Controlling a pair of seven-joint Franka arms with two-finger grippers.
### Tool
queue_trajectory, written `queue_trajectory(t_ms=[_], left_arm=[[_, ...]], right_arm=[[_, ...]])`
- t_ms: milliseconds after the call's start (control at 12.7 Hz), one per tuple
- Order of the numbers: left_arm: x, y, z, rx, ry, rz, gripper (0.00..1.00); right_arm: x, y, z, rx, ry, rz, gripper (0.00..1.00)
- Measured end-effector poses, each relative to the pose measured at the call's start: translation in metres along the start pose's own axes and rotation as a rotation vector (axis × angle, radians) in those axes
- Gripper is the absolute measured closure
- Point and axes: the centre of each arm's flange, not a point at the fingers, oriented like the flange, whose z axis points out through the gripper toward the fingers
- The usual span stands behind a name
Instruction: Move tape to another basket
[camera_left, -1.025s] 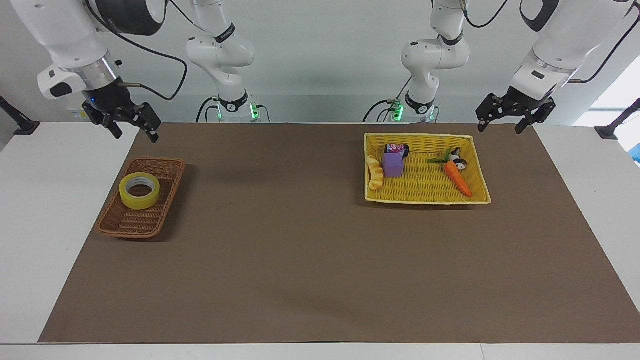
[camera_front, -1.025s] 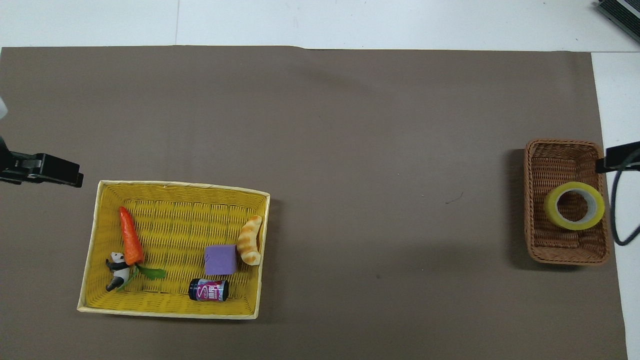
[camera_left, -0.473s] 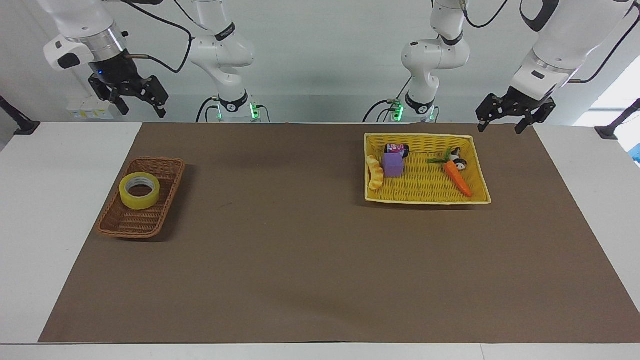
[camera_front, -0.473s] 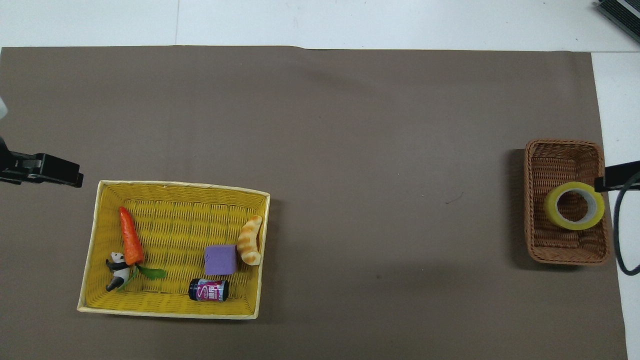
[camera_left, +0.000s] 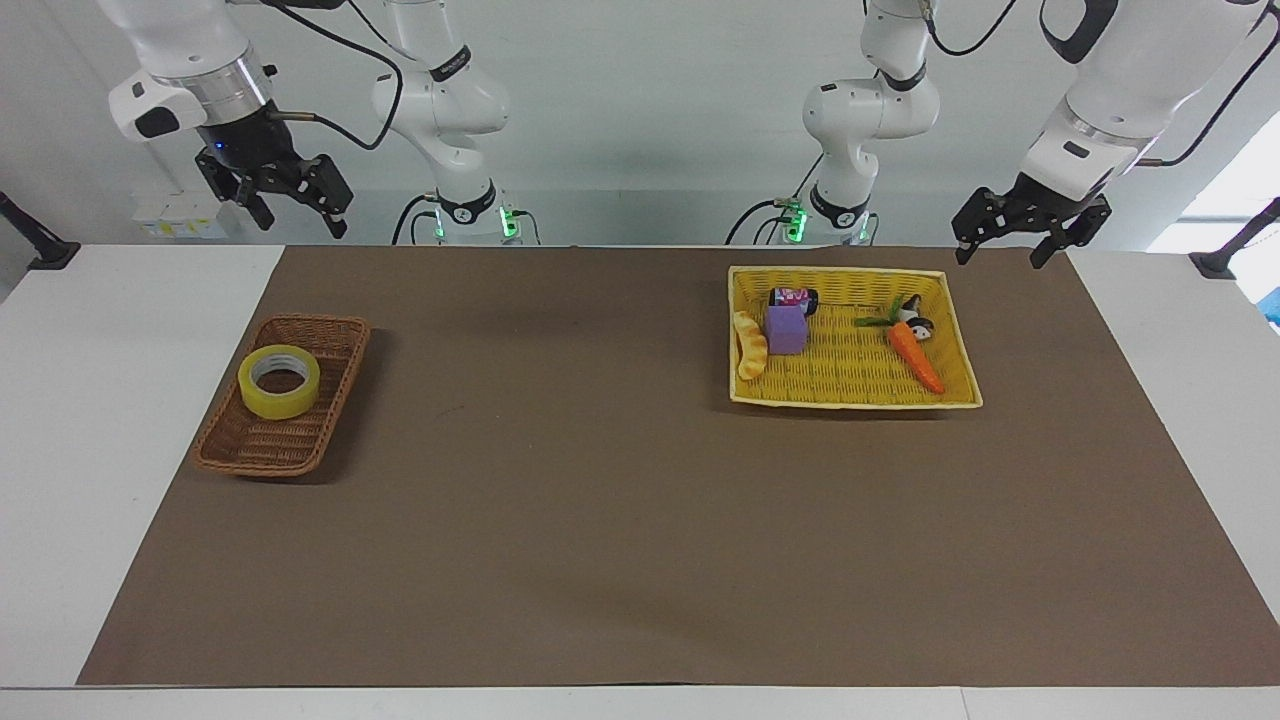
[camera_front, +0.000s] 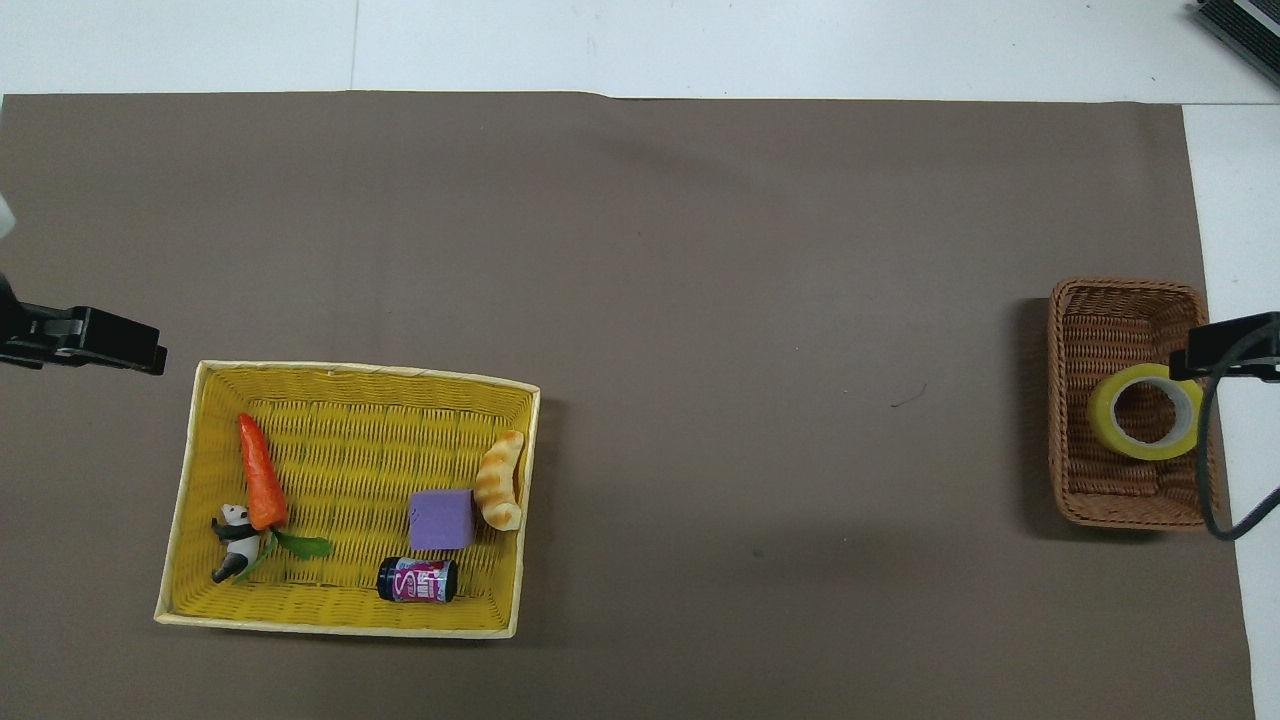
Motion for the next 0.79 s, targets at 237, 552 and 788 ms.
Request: queue_trajectory(t_ms=[237,552,788], left_arm=[[0.0,0.0,0.0,0.0,0.0,0.0,0.0],[0.0,0.0,0.0,0.0,0.0,0.0,0.0],[0.0,0.0,0.0,0.0,0.0,0.0,0.0]], right_arm=[[0.0003,-0.0003,-0.0002,0.0,0.003,-0.001,0.0],[0.0021,-0.0036,-0.0002,0.002,0.019,-0.009,0.0],[0.004,-0.004,0.0024,0.003,0.028,-0.01,0.0]])
